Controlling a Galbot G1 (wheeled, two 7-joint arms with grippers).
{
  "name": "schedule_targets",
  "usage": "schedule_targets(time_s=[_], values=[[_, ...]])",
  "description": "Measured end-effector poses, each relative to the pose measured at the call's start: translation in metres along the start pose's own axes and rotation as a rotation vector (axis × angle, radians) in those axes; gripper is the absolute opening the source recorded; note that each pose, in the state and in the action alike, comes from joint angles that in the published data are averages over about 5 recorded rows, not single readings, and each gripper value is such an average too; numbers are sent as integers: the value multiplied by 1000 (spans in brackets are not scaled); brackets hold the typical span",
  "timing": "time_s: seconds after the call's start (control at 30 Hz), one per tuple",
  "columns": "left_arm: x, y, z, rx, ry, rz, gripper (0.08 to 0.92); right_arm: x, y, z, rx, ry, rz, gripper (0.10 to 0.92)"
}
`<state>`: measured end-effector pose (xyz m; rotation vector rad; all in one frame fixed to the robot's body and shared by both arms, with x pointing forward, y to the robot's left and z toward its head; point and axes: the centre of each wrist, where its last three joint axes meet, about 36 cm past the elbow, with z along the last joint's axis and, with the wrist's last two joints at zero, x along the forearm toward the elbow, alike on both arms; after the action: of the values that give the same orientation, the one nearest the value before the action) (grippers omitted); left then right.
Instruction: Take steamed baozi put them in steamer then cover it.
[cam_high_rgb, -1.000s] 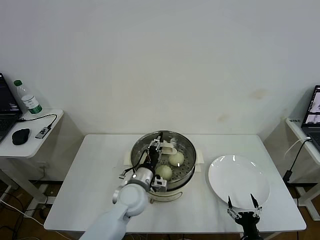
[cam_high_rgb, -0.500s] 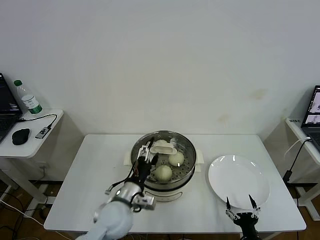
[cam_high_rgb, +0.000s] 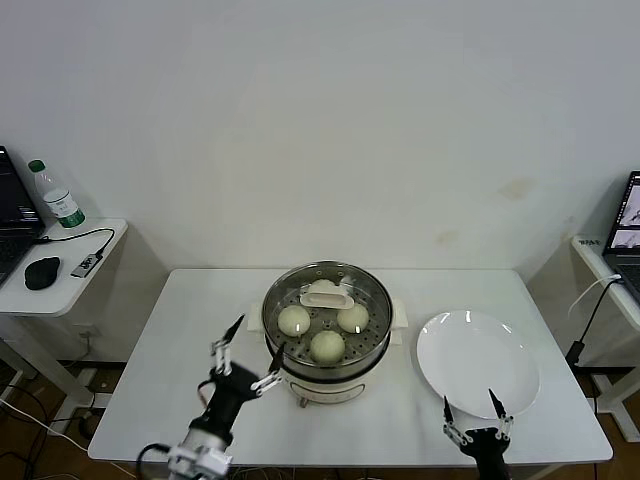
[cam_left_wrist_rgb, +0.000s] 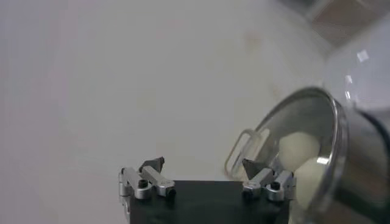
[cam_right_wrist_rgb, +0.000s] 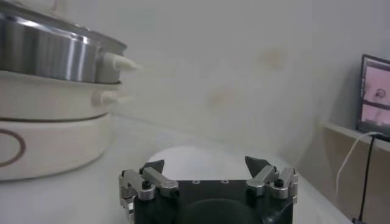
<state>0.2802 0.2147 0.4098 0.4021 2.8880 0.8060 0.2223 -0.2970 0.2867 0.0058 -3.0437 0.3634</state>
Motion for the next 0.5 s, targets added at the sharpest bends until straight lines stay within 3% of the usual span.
schedule_targets(time_s=[0.23,0.5], values=[[44,-11,31,291,116,-89,823,9,5,-2,-8,-5,-49,823],[73,-19,54,435,206,-166,823,10,13,-4,-13,-14,-85,823]])
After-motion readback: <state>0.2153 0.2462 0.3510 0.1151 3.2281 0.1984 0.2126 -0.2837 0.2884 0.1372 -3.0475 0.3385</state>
